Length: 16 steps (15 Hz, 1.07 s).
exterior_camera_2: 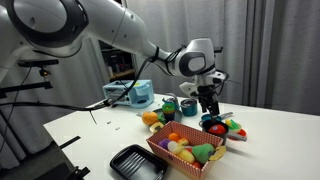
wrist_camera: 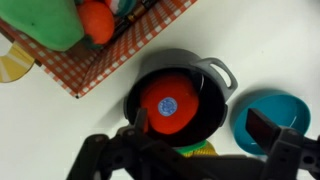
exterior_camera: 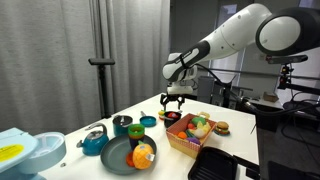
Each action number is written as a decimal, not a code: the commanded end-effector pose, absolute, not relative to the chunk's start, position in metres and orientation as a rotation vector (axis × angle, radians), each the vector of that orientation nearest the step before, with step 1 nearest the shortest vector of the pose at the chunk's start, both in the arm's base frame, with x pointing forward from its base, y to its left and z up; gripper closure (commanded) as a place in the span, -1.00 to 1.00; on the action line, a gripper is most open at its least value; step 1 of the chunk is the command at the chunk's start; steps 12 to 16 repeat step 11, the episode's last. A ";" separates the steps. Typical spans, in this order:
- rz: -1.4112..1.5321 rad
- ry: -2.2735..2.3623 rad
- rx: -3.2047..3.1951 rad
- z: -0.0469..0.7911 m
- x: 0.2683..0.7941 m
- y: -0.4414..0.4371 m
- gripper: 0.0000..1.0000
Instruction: Get the orange object from the brown box and put it in the black pot
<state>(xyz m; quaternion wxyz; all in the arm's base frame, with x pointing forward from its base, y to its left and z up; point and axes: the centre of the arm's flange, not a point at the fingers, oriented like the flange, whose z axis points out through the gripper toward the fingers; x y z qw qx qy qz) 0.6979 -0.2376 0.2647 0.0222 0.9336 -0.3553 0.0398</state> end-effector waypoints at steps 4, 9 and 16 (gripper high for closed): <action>0.117 -0.876 3.006 0.316 0.645 -0.220 -1.00; 0.104 -0.881 3.001 0.318 0.653 -0.224 -1.00; 0.092 -0.878 3.003 0.321 0.648 -0.223 -1.00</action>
